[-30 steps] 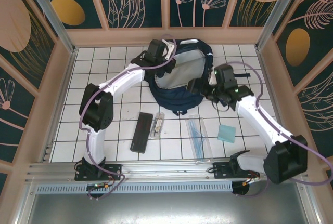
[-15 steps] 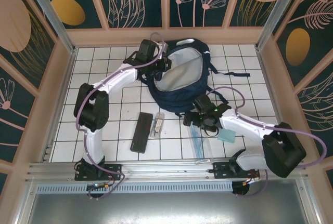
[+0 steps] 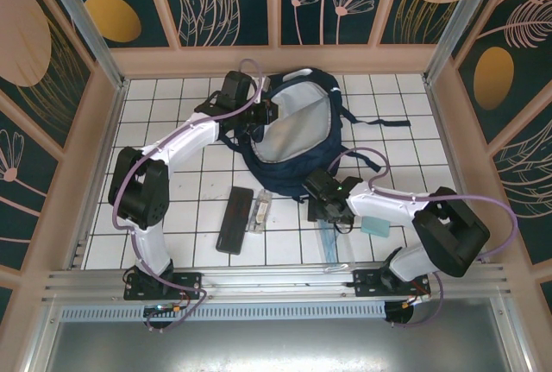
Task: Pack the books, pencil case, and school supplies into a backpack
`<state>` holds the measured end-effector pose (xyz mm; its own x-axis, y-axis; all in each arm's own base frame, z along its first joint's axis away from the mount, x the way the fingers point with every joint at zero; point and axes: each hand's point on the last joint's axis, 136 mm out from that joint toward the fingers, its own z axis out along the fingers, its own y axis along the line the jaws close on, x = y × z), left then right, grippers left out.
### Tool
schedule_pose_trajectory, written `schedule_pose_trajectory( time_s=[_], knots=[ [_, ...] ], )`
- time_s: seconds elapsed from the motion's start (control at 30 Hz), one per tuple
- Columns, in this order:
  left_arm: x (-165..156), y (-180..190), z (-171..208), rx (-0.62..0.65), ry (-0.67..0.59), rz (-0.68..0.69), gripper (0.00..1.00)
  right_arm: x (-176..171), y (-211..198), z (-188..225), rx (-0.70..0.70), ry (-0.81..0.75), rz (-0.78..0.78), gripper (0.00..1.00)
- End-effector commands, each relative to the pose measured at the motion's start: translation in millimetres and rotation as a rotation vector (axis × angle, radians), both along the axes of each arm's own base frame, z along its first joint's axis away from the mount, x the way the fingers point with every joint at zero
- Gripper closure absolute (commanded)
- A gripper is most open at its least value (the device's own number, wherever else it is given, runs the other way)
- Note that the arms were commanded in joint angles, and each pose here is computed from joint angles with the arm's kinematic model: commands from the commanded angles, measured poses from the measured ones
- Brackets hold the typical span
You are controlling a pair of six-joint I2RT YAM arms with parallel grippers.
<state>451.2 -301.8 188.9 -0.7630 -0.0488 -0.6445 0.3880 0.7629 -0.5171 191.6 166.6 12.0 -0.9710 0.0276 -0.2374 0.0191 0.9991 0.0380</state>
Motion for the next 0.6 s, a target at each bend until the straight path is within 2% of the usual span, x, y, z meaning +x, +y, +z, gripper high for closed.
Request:
schedule_pose_trajectory(
  time_s=[0.0,0.07,0.27,0.37,0.57],
  knots=[
    [26,15,51,-0.115,-0.122,0.075,1.00,-4,0,-18,-0.012,0.020,0.010,0.34],
    [34,22,49,-0.112,-0.126,0.097,1.00,-3,1,-16,-0.007,0.011,0.008,0.45],
    [55,36,42,-0.086,-0.141,0.152,1.00,2,2,-7,0.004,-0.010,0.000,0.58],
    [64,42,39,-0.080,-0.145,0.169,1.00,8,-1,3,0.015,-0.030,-0.014,0.60],
    [68,47,40,-0.093,-0.142,0.173,1.00,22,0,33,0.140,-0.088,-0.067,0.72]
  ],
)
